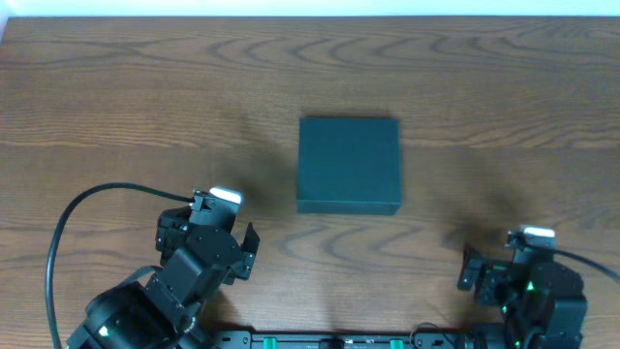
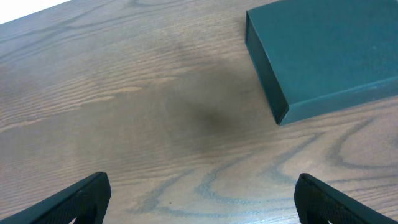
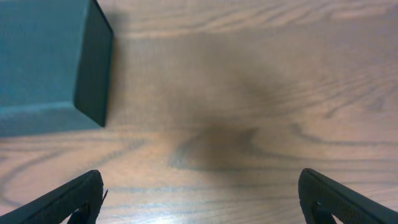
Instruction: Pack container
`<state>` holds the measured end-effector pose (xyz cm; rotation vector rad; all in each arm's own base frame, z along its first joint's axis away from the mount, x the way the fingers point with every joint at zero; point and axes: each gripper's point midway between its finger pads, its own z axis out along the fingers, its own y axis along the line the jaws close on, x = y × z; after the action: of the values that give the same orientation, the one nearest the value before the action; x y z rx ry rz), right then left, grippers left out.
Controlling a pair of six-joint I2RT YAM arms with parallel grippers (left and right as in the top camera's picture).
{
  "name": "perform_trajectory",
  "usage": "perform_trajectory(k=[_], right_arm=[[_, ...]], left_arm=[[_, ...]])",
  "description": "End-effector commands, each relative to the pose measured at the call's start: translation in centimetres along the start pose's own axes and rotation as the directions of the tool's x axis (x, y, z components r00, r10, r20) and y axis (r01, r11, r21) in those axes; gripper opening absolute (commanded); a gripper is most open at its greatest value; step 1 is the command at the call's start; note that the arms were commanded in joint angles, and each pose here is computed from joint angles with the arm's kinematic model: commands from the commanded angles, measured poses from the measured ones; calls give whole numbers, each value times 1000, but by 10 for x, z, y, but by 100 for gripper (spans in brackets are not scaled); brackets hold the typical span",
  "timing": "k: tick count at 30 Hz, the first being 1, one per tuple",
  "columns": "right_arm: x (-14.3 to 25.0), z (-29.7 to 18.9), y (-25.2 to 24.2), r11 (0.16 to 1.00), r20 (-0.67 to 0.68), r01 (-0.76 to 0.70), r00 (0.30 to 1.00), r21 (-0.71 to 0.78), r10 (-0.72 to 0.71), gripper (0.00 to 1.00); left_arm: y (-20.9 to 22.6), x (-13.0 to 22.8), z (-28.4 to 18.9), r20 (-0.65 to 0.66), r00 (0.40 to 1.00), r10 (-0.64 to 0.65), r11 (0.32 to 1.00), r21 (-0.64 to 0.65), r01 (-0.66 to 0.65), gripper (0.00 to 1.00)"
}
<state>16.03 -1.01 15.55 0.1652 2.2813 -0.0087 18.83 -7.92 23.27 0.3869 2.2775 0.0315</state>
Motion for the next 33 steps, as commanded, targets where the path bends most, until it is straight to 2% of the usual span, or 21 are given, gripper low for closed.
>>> perform_trajectory(k=[1,11,33], right_arm=[[14,8,4,999,2,26,1000,-32,-26,99],[61,41,2,999,-84,27,996,-37,-30,99],[62,43,2,999,-80,27,996,-36,-30,99]], left_arm=[[4,-1,-1,4,1000,17,1000,-21,-17,95],[4,-1,-1,4,1000,18,1000,-21,-18,95],[4,-1,-1,4,1000,18,1000,-21,-18,95]])
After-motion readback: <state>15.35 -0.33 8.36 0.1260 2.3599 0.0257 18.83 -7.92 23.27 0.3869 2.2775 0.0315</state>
